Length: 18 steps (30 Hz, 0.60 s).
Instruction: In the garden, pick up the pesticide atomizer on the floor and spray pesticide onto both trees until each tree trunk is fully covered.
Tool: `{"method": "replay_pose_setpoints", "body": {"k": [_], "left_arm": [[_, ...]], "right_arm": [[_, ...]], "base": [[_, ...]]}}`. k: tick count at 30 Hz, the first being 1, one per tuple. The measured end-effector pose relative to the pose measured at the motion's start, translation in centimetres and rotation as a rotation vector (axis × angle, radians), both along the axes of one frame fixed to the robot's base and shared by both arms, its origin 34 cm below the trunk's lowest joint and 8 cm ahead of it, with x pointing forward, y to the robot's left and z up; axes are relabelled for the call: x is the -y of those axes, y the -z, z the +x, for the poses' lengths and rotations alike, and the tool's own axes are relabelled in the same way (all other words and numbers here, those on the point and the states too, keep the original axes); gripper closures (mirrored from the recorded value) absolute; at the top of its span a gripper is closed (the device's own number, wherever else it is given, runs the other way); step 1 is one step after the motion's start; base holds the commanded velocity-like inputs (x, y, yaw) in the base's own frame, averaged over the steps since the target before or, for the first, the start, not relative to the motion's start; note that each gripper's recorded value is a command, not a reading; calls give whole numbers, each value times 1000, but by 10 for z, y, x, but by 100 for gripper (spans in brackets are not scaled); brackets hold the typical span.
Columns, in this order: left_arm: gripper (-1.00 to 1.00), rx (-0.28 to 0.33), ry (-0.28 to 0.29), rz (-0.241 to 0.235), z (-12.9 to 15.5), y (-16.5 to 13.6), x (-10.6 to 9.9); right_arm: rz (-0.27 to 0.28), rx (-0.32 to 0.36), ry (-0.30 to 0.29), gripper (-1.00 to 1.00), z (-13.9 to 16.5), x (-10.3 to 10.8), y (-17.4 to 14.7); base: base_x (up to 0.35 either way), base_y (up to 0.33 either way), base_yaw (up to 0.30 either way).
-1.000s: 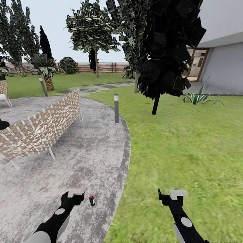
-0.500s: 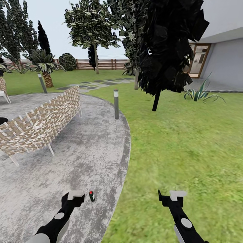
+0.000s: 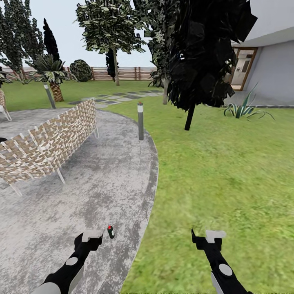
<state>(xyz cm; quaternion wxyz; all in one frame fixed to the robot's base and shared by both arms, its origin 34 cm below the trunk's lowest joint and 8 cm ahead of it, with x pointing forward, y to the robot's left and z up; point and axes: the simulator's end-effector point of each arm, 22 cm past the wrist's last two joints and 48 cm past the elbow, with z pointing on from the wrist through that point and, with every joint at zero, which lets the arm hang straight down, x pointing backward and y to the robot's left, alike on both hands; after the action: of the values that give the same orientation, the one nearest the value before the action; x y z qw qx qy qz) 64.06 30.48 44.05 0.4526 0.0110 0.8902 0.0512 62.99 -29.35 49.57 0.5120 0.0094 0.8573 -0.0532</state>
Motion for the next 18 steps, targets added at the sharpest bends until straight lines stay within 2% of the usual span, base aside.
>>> {"method": "replay_pose_setpoints", "body": {"k": [18], "left_arm": [[-100,-25,0,0,-14,52,0]], "right_arm": [[1,-27,1,-100,-12,0,52]], "base": [[0,0,0]]}}
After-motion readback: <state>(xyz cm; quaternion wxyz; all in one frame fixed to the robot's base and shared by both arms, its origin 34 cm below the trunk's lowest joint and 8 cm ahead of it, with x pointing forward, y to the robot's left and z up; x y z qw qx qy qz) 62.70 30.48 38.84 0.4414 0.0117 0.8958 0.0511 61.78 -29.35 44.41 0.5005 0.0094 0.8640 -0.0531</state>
